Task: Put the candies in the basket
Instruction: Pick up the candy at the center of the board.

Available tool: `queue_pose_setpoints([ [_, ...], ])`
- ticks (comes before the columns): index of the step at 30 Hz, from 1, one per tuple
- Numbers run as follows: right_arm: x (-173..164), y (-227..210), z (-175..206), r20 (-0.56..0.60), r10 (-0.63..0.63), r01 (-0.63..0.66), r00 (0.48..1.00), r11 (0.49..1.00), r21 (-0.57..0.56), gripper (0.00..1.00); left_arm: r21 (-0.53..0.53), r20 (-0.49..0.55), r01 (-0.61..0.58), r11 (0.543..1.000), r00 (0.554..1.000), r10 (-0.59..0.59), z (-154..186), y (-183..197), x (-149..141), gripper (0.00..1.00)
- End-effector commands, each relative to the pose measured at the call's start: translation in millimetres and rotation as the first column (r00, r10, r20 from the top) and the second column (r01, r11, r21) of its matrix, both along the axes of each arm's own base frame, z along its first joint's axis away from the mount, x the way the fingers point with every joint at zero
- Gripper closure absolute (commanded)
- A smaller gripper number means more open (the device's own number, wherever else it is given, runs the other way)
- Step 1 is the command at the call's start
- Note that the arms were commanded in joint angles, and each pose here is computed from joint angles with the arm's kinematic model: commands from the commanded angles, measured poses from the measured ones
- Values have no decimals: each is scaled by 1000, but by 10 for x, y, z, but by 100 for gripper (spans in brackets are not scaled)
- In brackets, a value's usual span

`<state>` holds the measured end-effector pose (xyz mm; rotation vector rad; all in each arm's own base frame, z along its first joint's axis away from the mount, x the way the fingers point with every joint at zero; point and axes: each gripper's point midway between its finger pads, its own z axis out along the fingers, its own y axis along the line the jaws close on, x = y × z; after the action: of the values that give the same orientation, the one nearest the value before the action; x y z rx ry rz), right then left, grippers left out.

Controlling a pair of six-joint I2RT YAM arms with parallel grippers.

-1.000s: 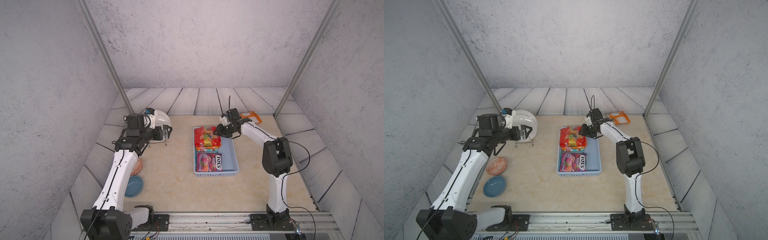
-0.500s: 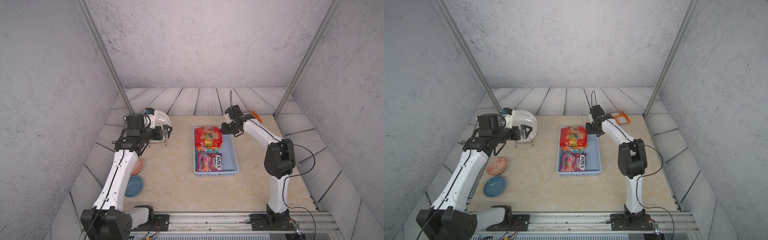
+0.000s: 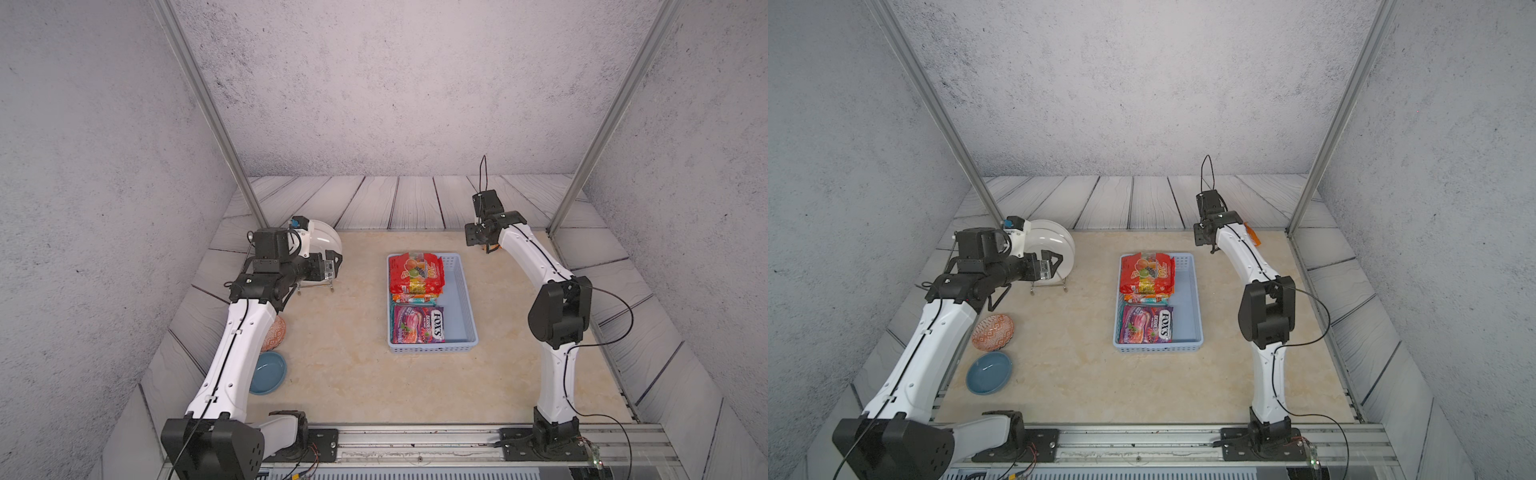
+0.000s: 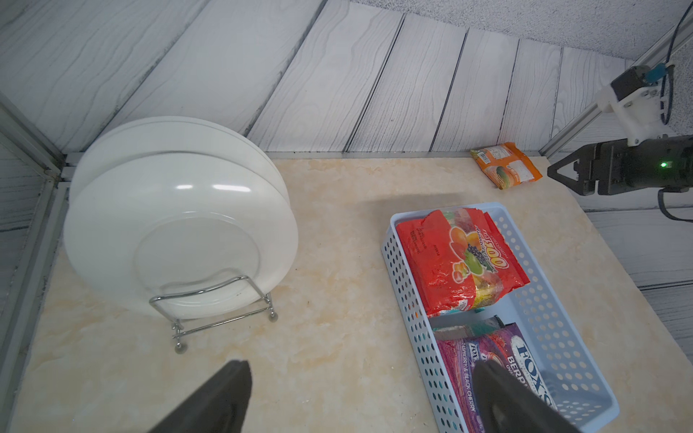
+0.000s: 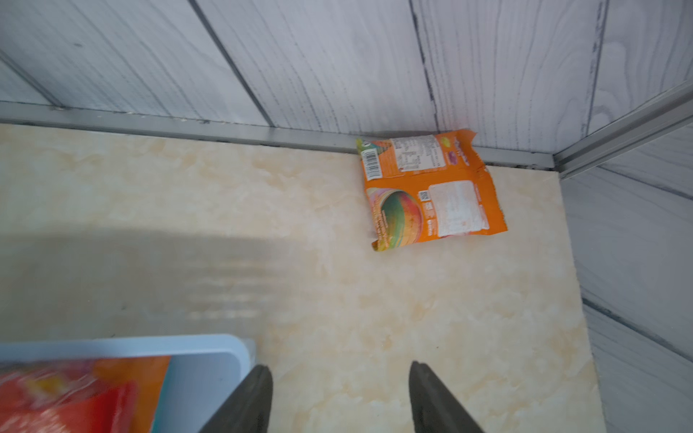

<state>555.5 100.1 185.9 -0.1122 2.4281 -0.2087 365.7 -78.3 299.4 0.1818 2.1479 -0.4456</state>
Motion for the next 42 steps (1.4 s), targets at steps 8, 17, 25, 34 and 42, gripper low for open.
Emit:
queue_pose_setpoints([
  [8, 625, -175, -458, 40, 34, -22, 999, 966, -257, 23, 41, -28, 4, 999, 1000, -3, -95, 15, 71, 2],
  [17, 894, -436, -981, 2, -2, 2, 1000, 954, -299, 20, 22, -85, -24, 999, 996, 26, -273, 99, 218, 2],
  [25, 995, -602, -1360, -42, -5, -9, 999, 951, -308, 25, 21, -127, -71, 997, 989, 73, -406, 282, 302, 1],
  [34, 1050, -753, -1543, -67, 2, -23, 998, 947, -321, 33, -7, -167, -126, 992, 978, 123, -555, 492, 382, 1],
  [42, 1043, -684, -1591, -91, 54, -78, 994, 956, -282, 50, -8, -171, -144, 990, 975, 141, -581, 567, 375, 2],
])
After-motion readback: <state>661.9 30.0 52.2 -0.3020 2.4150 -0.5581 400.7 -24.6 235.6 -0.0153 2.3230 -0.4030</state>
